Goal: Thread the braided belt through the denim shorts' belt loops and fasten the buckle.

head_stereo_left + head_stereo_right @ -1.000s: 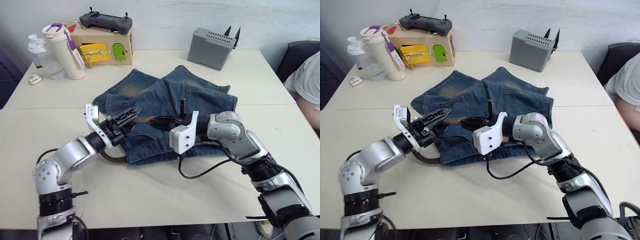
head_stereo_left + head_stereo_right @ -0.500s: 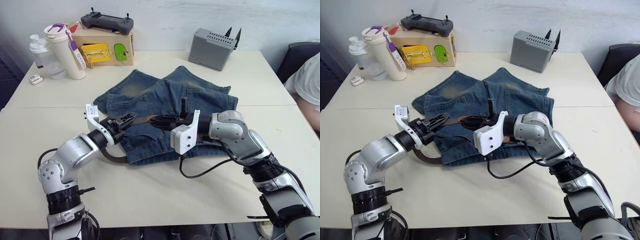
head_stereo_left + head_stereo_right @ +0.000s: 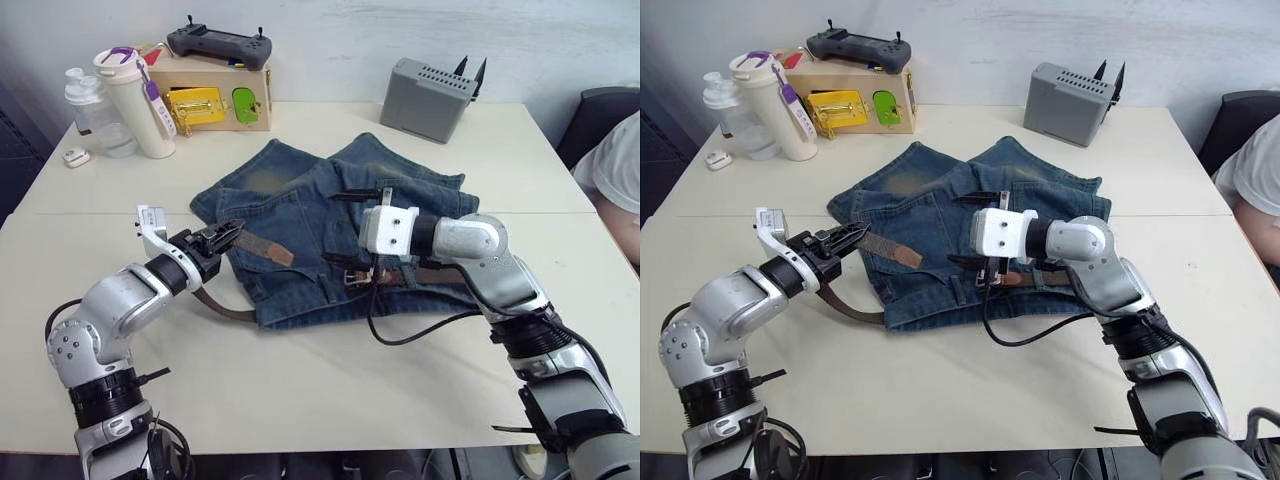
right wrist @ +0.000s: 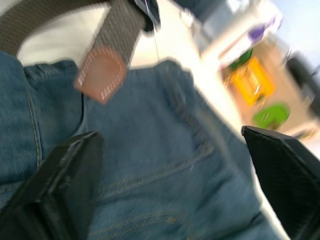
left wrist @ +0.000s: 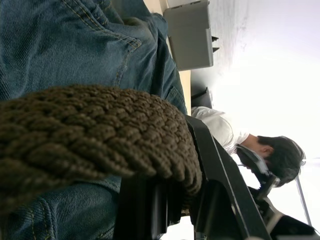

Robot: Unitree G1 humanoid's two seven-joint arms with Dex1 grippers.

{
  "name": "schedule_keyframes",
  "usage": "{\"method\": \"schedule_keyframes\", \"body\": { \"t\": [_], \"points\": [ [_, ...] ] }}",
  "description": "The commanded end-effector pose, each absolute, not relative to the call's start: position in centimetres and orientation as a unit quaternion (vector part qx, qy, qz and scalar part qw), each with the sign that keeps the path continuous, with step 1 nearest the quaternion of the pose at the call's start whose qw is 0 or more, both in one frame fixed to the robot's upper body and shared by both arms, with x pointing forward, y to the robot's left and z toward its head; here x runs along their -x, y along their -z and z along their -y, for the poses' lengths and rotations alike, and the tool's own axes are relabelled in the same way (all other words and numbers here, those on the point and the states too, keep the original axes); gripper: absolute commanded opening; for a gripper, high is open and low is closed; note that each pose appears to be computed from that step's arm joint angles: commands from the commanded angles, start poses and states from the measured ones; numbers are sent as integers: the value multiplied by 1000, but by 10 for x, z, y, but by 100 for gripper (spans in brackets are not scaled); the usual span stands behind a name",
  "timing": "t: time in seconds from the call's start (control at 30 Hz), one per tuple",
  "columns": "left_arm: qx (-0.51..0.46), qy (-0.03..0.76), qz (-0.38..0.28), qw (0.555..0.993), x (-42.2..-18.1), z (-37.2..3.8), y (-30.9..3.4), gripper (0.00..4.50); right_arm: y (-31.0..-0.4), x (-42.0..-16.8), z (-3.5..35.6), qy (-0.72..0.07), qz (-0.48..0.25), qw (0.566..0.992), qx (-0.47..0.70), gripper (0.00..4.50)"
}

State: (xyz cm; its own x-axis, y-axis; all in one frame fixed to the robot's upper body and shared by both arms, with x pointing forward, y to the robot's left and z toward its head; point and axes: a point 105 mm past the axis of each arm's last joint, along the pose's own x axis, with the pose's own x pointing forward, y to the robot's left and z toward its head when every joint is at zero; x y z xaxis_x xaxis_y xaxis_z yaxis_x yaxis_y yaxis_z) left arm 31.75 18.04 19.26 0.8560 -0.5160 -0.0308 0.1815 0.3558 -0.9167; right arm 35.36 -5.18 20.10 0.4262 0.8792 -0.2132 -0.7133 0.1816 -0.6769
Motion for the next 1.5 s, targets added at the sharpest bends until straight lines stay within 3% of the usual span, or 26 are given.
{"method": "schedule_keyframes", "body": {
  "t": [0.03,0.13,0.27,0.57,0.63,0.67,0.97,1.23,1.37,1.5],
  "points": [
    [525,216,-122,814,-315,-197,-208,0,-208,-372,48,-518,51,808,277,445],
    [528,215,-117,813,-314,-199,-208,0,-201,-393,40,-498,-20,843,203,445],
    [531,215,-117,811,-313,-197,-206,0,-182,-409,36,-480,-85,851,193,445],
    [535,212,-110,810,-310,-194,-206,0,-125,-418,43,-470,-176,814,293,445],
    [534,213,-109,811,-309,-192,-206,0,-115,-415,47,-472,-193,808,296,397],
    [534,213,-108,811,-308,-191,-206,0,-113,-415,47,-474,-196,805,297,393],
    [532,216,-110,811,-307,-186,-205,0,-114,-408,37,-494,-207,821,196,8],
    [529,218,-111,813,-307,-186,-205,0,-153,-403,20,-524,-159,830,106,8],
    [528,219,-111,813,-307,-186,-205,0,-172,-406,24,-515,-127,837,136,8],
    [527,222,-113,812,-307,-185,-205,0,-176,-408,33,-510,-134,832,173,137]
  ]
}}
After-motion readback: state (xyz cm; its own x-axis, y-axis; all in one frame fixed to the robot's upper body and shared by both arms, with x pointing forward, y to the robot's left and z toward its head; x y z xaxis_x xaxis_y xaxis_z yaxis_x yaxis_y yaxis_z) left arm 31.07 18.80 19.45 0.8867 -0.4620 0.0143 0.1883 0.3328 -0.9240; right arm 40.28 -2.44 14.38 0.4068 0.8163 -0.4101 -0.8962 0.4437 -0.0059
